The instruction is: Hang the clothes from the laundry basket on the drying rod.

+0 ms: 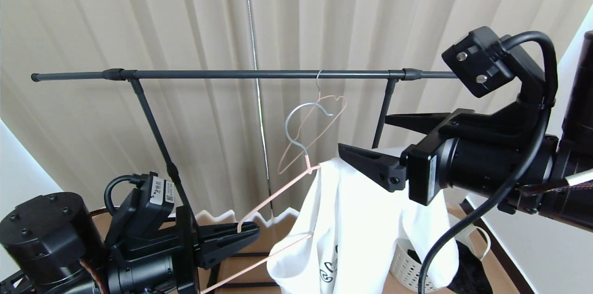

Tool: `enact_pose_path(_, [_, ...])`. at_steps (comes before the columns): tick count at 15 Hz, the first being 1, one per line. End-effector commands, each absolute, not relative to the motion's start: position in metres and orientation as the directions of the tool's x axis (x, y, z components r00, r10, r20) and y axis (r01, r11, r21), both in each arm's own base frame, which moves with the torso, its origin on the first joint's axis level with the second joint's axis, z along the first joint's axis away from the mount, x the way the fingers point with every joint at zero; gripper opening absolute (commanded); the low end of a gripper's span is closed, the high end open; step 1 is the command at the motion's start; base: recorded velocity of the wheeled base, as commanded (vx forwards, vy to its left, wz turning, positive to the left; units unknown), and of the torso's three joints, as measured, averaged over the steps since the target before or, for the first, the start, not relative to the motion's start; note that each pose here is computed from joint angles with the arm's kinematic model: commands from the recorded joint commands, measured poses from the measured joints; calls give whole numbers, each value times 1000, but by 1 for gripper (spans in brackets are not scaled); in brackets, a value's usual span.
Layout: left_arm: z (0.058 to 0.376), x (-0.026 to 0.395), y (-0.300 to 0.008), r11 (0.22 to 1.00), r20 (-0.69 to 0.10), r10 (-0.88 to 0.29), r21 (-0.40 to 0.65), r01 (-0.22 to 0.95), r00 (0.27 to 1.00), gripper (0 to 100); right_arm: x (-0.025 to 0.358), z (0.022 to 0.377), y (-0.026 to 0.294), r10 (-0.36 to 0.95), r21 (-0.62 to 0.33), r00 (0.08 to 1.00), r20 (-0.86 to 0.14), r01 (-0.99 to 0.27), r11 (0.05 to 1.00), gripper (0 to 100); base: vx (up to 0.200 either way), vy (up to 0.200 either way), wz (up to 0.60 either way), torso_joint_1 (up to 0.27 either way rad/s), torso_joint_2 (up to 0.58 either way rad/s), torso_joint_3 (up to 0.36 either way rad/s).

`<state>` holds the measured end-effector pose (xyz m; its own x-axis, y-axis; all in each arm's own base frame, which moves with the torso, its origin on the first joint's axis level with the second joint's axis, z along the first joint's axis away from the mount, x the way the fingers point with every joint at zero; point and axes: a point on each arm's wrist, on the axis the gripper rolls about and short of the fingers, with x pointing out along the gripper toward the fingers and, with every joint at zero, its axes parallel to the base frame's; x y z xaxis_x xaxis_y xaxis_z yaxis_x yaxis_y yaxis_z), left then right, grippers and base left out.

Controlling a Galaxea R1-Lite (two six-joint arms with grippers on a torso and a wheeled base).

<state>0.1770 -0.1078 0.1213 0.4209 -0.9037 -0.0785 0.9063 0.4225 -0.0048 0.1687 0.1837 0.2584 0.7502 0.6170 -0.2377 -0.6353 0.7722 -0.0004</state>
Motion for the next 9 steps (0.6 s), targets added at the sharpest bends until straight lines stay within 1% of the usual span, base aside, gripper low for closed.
enact_pose_path(1, [118,183,-103,433,-88,-899,-16,901,430,0,167,260,171,613,-11,757,-228,-631,775,100,0,0,0,0,0,0])
enact_pose_path(3, [115,189,-98,432,-96,-899,-28,902,427,0,171,251,162,625,-41,737,-256,-655,755,100,0,0,0,0,0,0])
enact_pose_path(5, [114,192,-96,430,-96,-900,-31,902,426,0,174,251,153,663,-27,701,-262,-692,721,100,0,0,0,0,0,0])
enact_pose_path(7, [114,196,-94,415,-82,-907,-24,909,412,0,180,258,140,691,-76,656,-304,-740,668,100,0,0,0,0,0,0])
enact_pose_path(9, [112,201,-92,401,-71,-914,-19,916,399,0,182,268,133,709,-117,616,-343,-777,618,100,0,0,0,0,0,0])
